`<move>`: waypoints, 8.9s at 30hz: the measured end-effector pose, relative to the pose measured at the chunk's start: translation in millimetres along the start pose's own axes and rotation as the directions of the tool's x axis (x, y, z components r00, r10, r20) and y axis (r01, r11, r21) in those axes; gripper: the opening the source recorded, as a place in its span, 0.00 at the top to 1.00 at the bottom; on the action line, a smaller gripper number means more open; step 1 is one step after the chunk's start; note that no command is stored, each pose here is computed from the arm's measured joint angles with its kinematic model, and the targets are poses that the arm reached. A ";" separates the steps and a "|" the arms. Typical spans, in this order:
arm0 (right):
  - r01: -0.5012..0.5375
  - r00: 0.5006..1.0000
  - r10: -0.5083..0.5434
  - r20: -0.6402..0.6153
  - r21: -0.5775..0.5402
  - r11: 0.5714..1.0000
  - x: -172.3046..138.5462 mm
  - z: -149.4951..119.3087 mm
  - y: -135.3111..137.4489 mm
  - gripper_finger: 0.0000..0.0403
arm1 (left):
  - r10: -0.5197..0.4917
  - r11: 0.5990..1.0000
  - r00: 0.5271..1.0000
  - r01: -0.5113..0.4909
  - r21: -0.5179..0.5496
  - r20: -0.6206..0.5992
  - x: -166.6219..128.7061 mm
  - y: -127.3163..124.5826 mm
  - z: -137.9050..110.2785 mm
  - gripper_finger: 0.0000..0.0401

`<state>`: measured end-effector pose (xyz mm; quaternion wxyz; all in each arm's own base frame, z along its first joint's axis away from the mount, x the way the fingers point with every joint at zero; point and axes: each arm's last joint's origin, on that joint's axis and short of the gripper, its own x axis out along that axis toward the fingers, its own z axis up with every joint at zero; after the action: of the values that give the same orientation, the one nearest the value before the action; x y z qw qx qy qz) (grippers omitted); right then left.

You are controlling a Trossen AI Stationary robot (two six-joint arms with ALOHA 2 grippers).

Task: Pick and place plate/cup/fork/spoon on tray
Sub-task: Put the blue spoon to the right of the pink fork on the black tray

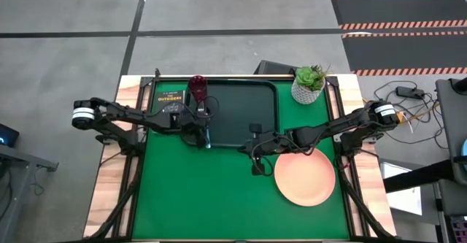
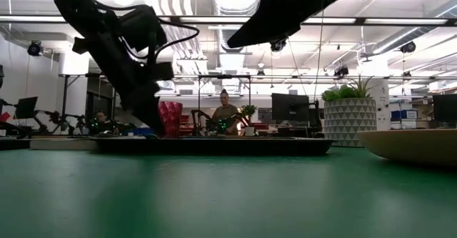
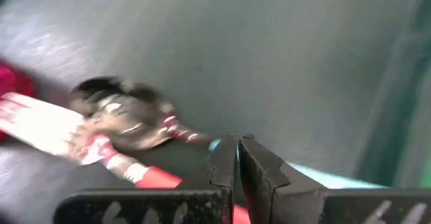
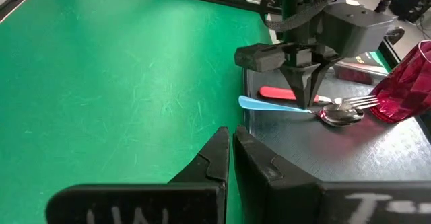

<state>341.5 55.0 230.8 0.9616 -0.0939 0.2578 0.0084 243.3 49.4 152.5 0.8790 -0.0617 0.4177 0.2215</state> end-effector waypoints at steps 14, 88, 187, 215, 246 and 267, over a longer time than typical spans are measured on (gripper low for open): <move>0.000 1.000 0.000 -0.002 -0.006 1.000 0.1 -0.3 -0.1 0.98 | -0.054 0.998 0.998 0.055 0.029 -0.020 -0.8 -0.3 -8.7 1.00; -0.002 0.997 0.003 -0.072 0.008 1.000 2.7 -25.0 1.8 0.98 | -0.293 0.955 0.850 0.284 0.089 0.438 -77.9 -54.3 16.0 1.00; -0.037 0.979 0.076 0.189 -0.204 0.978 -72.7 19.3 16.6 0.98 | 0.246 0.942 0.969 -0.247 -0.228 -0.037 33.8 53.9 15.6 1.00; -0.040 0.981 0.077 0.181 -0.199 0.979 -72.6 18.6 16.7 0.98 | 0.246 0.938 0.969 -0.241 -0.249 -0.011 35.9 54.0 13.4 1.00; -0.043 0.981 0.077 0.179 -0.188 0.981 -72.4 18.3 16.8 0.98 | 0.185 0.939 0.982 -0.187 -0.288 -0.034 33.4 51.8 9.7 1.00; -0.045 0.981 0.077 0.177 -0.182 0.982 -72.4 18.1 16.8 0.98 | 0.108 0.953 0.989 -0.133 -0.272 -0.105 18.8 49.7 2.7 1.00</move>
<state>286.6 77.1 279.2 0.9684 -0.1698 0.1693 0.0693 233.7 101.0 143.8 0.8269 -0.1688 0.4242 0.3282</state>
